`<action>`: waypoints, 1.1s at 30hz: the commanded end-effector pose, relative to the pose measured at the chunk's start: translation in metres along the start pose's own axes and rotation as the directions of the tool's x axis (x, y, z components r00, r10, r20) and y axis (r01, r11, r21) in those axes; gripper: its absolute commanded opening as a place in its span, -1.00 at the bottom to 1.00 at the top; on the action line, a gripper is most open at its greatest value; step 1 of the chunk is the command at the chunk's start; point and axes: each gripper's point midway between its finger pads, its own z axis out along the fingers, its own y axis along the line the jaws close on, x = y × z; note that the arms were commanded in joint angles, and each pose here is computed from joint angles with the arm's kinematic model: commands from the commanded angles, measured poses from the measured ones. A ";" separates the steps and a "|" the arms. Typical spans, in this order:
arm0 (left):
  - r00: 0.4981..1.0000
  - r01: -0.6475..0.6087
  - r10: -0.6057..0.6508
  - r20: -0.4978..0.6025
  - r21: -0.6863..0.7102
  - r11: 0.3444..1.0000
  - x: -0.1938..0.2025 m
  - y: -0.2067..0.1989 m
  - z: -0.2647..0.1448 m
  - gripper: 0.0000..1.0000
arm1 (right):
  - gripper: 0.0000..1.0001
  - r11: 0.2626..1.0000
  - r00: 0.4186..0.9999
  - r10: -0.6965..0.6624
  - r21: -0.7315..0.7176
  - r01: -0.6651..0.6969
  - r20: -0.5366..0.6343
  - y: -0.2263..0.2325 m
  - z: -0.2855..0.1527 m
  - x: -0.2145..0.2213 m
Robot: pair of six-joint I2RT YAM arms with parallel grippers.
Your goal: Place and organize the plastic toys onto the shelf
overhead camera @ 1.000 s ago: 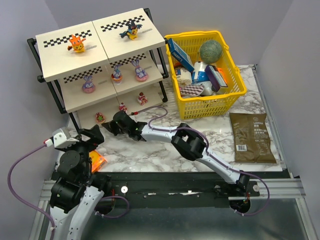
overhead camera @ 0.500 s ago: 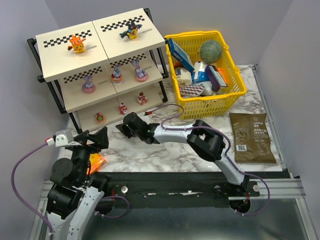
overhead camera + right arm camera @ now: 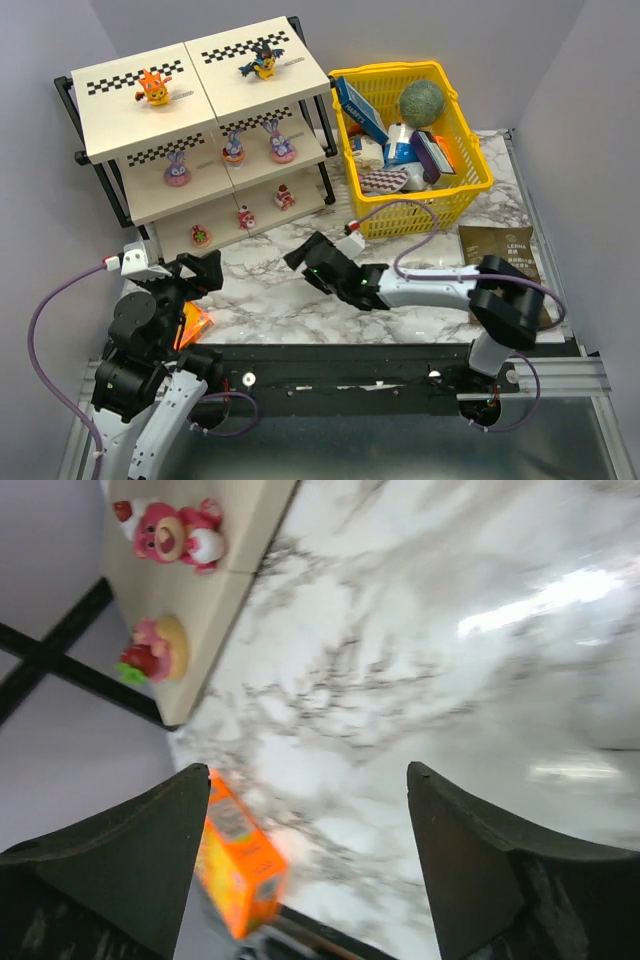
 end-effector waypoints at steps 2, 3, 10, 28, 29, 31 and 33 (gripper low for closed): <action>1.000 0.023 -0.023 0.021 -0.026 0.999 -0.011 0.002 -0.004 0.97 | 0.96 0.947 0.943 -0.315 -0.027 0.319 0.112 -0.018 -0.052 -0.048; 1.000 0.018 -0.018 0.022 -0.022 1.000 -0.011 0.001 -0.005 0.97 | 1.00 0.933 0.931 -0.349 -0.050 0.355 0.110 -0.013 -0.061 -0.051; 0.999 -0.048 0.048 -0.006 0.032 0.998 -0.022 -0.010 -0.013 0.97 | 1.00 0.808 0.818 -0.571 -0.132 0.574 0.066 -0.010 -0.123 -0.068; 0.996 -0.085 0.084 0.013 0.075 0.994 -0.060 -0.026 -0.037 0.97 | 1.00 0.834 0.830 -0.474 -0.151 0.530 0.294 -0.019 -0.232 -0.157; 0.996 -0.085 0.084 0.016 0.073 0.994 -0.061 -0.025 -0.037 0.97 | 1.00 0.836 0.830 -0.468 -0.153 0.527 0.302 -0.019 -0.235 -0.159; 0.996 -0.089 0.088 0.021 0.075 0.993 -0.062 -0.025 -0.039 0.97 | 1.00 0.835 0.829 -0.467 -0.155 0.527 0.307 -0.018 -0.238 -0.161; 0.996 -0.087 0.085 0.030 0.075 0.993 -0.064 -0.025 -0.041 0.97 | 1.00 0.835 0.828 -0.468 -0.152 0.529 0.311 -0.018 -0.238 -0.162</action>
